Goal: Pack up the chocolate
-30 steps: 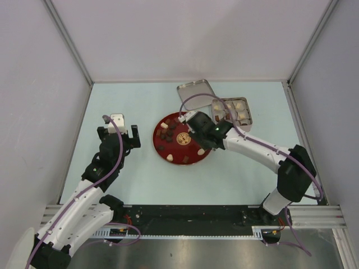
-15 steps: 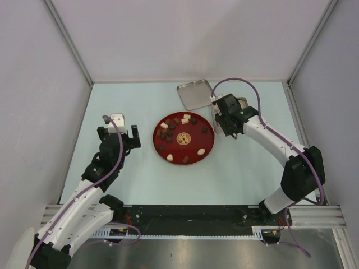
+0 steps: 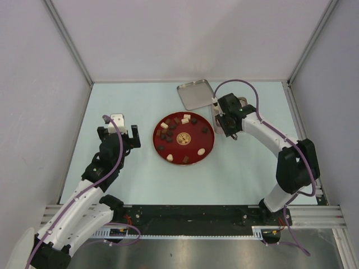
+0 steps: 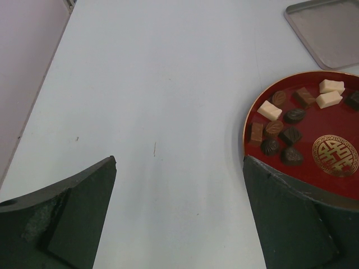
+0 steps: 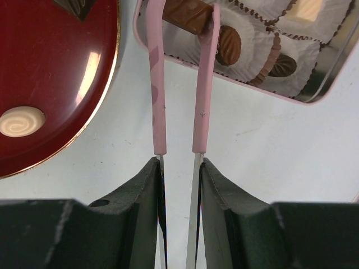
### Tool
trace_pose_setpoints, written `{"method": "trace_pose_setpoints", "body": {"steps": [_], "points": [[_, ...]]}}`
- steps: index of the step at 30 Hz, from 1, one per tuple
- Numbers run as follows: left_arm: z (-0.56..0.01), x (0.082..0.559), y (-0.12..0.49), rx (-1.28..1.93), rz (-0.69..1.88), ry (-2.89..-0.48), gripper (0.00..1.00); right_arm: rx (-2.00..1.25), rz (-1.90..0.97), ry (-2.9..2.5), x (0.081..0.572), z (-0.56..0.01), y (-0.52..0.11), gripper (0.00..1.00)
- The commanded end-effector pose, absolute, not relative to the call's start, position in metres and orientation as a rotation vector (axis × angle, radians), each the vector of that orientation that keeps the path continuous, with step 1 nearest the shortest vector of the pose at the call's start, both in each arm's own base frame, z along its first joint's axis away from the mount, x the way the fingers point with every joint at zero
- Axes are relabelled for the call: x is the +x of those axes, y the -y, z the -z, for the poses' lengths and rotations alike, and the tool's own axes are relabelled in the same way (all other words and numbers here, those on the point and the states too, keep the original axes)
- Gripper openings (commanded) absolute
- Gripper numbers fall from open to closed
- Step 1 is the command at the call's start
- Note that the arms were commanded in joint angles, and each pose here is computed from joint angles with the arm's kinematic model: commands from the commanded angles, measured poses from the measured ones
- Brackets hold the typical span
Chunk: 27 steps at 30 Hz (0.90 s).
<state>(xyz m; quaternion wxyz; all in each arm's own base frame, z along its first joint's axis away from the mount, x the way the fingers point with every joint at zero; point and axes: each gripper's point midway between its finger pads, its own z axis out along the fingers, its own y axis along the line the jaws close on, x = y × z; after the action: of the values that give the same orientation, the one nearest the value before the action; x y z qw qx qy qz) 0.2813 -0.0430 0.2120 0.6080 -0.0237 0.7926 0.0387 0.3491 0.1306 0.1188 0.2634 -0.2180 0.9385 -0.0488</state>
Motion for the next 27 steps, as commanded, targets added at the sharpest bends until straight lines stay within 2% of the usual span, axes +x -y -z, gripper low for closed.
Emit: {"method": "trace_pose_setpoints", "body": {"steps": [1, 8, 15, 21, 27], "points": [[-0.219, 0.283, 0.042, -0.051, -0.094, -1.801, 1.0, -0.572, 0.102, -2.528, 0.356, -0.117, -0.135, 0.18], [-0.22, 0.282, 0.042, -0.05, -0.097, -1.8, 1.0, -0.578, 0.106, -2.549, 0.355, -0.11, -0.135, 0.24], [-0.221, 0.282, 0.042, -0.053, -0.093, -1.795, 1.0, -0.576, 0.109, -2.556, 0.355, -0.108, -0.135, 0.36], [-0.22, 0.282, 0.042, -0.053, -0.094, -1.797, 1.0, -0.563, 0.1, -2.543, 0.355, -0.113, -0.136, 0.43], [-0.22, 0.282, 0.042, -0.053, -0.092, -1.797, 1.0, -0.546, 0.091, -2.523, 0.355, -0.121, -0.136, 0.44]]}}
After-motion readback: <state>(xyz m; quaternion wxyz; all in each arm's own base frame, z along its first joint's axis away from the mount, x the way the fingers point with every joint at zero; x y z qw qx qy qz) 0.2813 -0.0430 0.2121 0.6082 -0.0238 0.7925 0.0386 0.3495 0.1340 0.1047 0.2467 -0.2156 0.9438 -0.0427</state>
